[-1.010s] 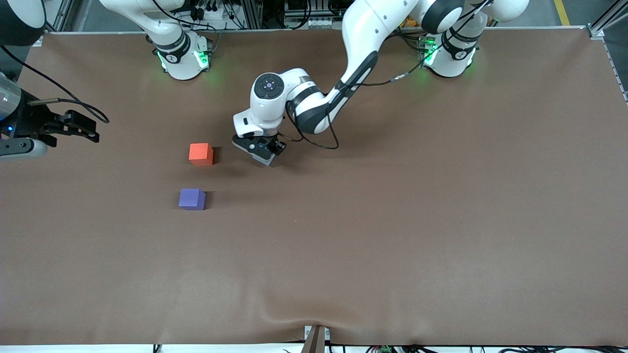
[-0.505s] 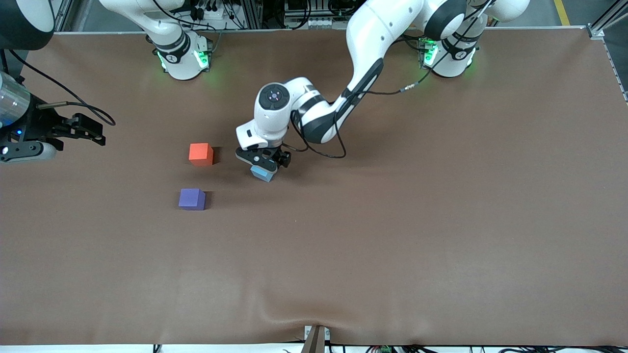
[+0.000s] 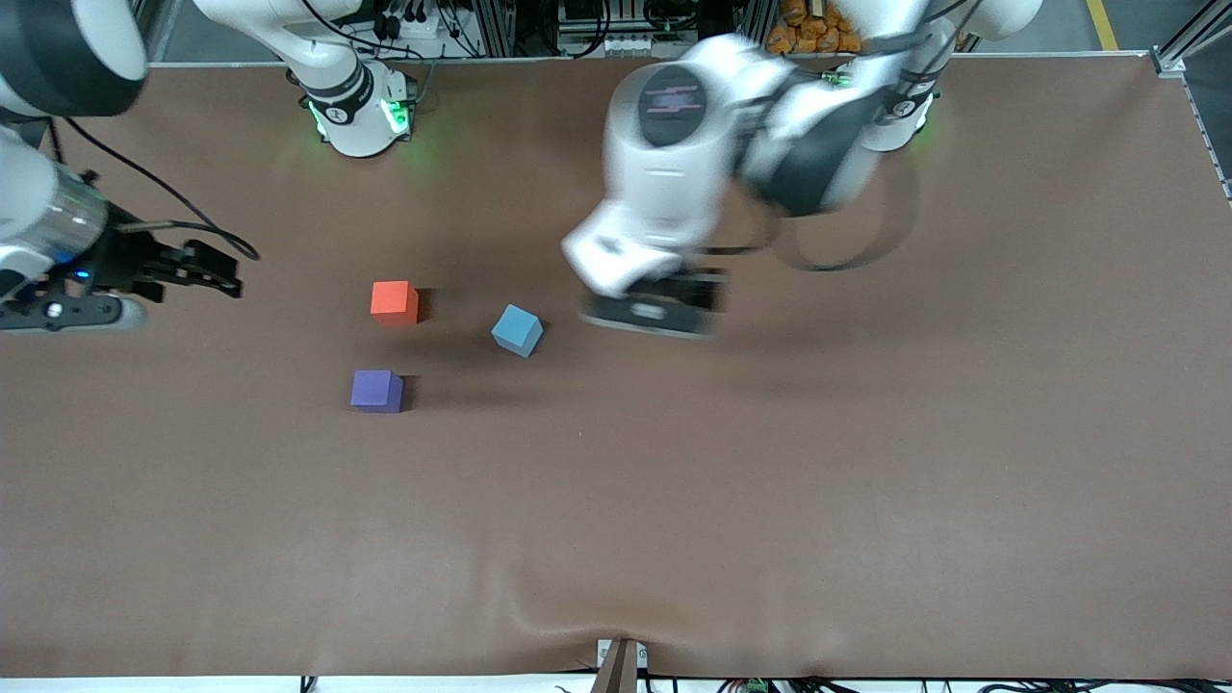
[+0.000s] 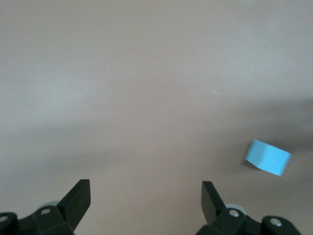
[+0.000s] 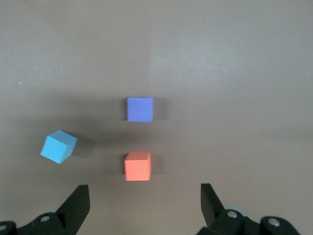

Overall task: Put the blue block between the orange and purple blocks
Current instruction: 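Set the blue block down and open the left gripper, then retract the left gripper while the right gripper reaches the blue block, then close the right gripper on the light blue block and lift it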

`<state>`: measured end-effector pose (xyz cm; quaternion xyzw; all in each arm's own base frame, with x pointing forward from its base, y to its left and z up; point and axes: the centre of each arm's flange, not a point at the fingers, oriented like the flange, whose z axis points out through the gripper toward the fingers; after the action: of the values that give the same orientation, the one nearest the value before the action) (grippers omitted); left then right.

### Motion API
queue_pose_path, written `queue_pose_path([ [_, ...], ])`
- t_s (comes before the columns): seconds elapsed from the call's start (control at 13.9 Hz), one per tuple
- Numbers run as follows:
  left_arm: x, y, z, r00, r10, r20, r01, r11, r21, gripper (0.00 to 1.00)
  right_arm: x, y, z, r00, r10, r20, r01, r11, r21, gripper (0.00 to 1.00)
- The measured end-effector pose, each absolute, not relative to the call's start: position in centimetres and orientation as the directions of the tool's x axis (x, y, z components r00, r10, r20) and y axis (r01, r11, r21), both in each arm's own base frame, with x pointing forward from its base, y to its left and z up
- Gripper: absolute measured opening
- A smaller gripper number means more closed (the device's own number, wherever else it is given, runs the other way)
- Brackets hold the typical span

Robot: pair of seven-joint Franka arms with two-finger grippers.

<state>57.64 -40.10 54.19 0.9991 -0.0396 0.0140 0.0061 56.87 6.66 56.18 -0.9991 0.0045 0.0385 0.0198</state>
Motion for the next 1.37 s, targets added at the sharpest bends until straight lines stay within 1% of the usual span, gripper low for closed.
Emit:
queue_pose_path([
  [0.14,60.2,-31.9,56.9,1.0,0.016,-0.005,0.016,-1.0,-0.001,1.0,56.5,10.1,54.7,0.995,-0.049,-0.084,-0.053,-0.998,-0.04,1.0],
  [0.36,62.1,-22.9,59.2,0.997,0.077,-0.029,0.077,-0.997,-0.007,1.0,55.6,15.0,51.1,0.993,-0.065,-0.095,-0.068,-0.997,-0.032,1.0],
  [0.58,62.3,-14.8,61.7,0.999,0.048,-0.021,0.048,-0.999,0.009,1.0,54.8,20.4,46.7,0.987,-0.127,-0.1,-0.13,-0.991,-0.022,1.0],
  [0.72,61.0,-10.7,63.4,0.999,0.039,-0.016,0.039,-0.999,0.02,1.0,54.3,23.8,43.7,0.979,-0.171,-0.113,-0.174,-0.985,-0.016,1.0],
  [0.94,58.3,-7.3,64.1,1.0,0.008,-0.015,0.008,-1.0,0.019,1.0,53.8,27.4,37.8,0.972,-0.212,-0.101,-0.216,-0.976,-0.034,1.0],
  [1.08,57.1,-6.7,63.7,1.0,-0.008,0.003,-0.008,-1.0,0.003,1.0,53.1,27.9,34.7,0.972,-0.212,-0.101,-0.217,-0.976,-0.036,1.0],
  [1.23,56.7,-6.8,63.5,1.0,-0.015,0.02,-0.015,-1.0,0.002,1.0,52.5,27.8,32.8,0.972,-0.221,-0.084,-0.225,-0.973,-0.048,1.0],
  [1.37,56.9,-7.3,63.3,0.999,-0.022,0.038,-0.022,-1.0,0.003,1.0,51.9,28.6,30.6,0.96,-0.269,-0.071,-0.274,-0.96,-0.063,1.0],
])
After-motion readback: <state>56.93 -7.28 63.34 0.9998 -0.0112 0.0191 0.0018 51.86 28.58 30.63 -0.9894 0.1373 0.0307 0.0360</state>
